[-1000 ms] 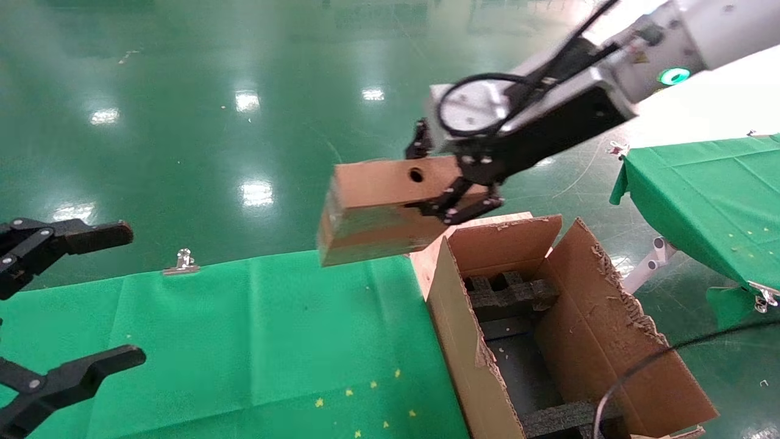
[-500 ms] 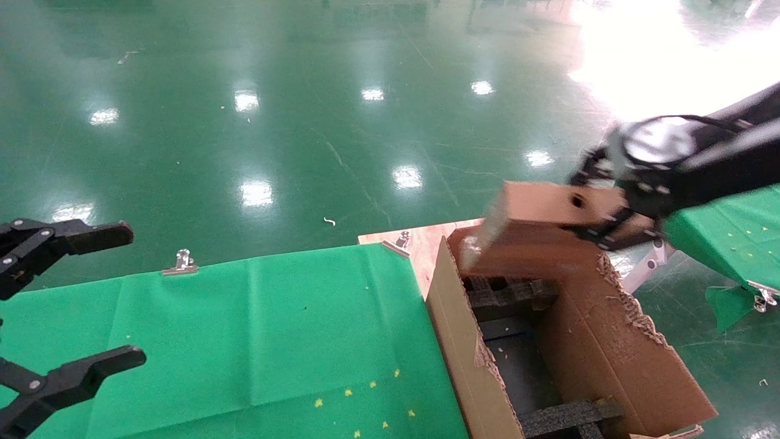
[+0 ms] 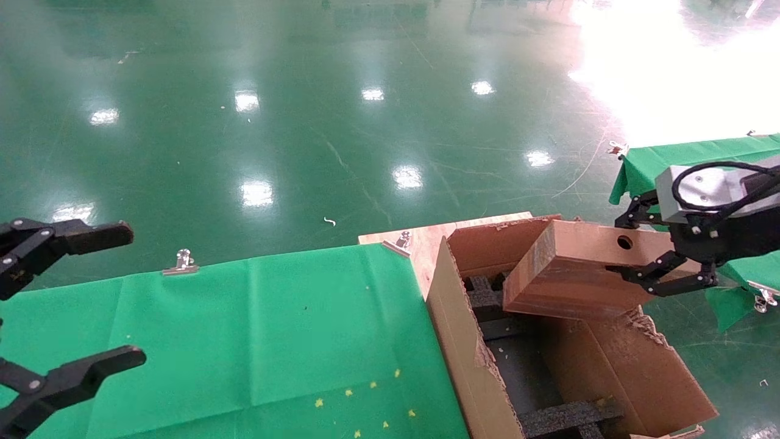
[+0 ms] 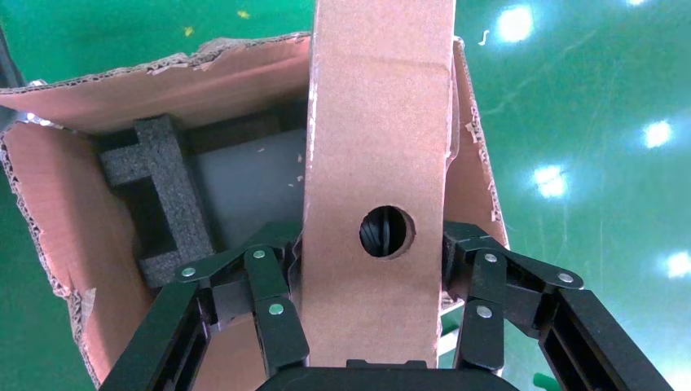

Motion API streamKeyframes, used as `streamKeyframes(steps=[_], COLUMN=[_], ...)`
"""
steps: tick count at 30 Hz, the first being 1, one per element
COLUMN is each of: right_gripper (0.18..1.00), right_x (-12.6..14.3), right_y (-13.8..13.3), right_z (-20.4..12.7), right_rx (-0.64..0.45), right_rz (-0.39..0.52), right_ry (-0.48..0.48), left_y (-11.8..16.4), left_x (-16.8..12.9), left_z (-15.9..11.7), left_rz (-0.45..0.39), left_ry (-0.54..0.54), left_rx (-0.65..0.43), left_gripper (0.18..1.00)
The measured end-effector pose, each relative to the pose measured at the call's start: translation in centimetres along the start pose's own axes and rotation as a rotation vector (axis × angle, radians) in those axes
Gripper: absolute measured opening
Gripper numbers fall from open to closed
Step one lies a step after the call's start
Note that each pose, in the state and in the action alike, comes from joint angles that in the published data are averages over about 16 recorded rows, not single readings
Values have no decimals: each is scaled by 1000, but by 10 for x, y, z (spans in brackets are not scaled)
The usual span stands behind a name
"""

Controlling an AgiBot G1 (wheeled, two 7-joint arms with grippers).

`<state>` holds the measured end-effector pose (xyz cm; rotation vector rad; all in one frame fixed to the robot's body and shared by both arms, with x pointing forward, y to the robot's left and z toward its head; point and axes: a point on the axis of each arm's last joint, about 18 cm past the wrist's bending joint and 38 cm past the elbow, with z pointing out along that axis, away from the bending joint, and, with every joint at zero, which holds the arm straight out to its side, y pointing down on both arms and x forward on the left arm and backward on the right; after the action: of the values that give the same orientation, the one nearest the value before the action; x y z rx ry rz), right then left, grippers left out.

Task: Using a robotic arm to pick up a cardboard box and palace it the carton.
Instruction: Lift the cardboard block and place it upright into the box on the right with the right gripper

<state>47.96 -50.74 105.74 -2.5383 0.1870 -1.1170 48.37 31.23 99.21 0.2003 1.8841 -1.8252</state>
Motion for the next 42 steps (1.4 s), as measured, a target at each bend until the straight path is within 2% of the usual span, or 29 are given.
streamKeyframes(steps=[6,12,18,32,36,42], right_gripper=[376,375,373,356,348,337], right_x=[2,4,-7,-54,-59,-61], right_y=[2,9,20,47,53,56], right_z=[4,13,23,37,38,39], right_rx=[2,-15,-32,-84,-100,-111], right_rz=[39,158,363,978,1080,1141], right_ry=[13,59,103,191,219,239], left_y=[0,0,0,0,0,0], left_x=[0,0,0,0,0,0], left_z=[0,0,0,0,0,0], left_rz=[0,0,0,0,0,0], left_ry=[0,0,0,0,0,-1], left_rx=[0,0,0,0,0,0], left_gripper=[1001,1001,1001,1001,1001,1001])
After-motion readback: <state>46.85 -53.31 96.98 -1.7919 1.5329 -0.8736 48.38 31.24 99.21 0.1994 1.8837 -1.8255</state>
